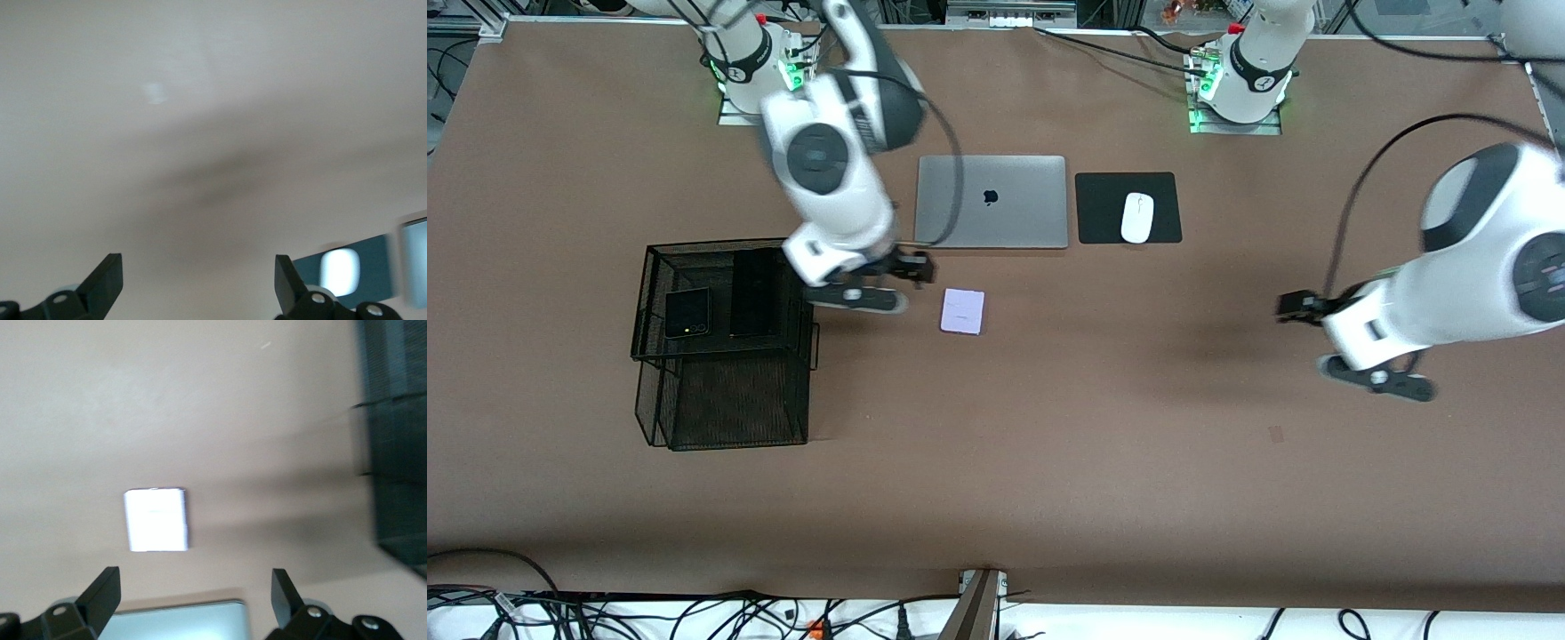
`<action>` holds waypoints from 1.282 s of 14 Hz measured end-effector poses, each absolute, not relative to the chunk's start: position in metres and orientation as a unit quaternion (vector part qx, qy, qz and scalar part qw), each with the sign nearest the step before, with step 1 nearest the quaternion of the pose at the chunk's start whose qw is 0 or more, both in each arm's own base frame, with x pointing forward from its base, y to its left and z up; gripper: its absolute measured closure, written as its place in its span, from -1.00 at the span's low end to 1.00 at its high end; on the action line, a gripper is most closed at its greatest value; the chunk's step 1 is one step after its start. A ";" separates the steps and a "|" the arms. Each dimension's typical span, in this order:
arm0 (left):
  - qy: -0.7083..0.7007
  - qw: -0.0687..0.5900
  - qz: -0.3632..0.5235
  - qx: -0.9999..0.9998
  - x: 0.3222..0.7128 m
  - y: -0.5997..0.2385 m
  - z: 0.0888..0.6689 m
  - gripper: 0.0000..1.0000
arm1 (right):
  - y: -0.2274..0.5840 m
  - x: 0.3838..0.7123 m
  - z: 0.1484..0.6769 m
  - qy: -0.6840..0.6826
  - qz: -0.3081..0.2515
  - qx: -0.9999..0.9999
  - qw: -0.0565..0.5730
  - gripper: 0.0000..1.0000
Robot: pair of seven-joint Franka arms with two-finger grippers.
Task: Place phones with both arms
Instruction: 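Grasp the white phone with the right gripper while the left gripper withdraws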
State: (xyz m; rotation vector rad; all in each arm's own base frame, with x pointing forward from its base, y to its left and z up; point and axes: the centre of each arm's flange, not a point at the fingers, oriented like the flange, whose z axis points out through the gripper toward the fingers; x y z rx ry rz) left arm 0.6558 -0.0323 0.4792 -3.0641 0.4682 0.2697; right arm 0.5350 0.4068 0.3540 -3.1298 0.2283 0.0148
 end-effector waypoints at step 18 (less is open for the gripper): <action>0.024 0.031 -0.011 -0.999 0.562 -0.013 0.572 -1.00 | 0.465 0.513 0.174 0.090 -0.044 -0.995 -0.027 -0.99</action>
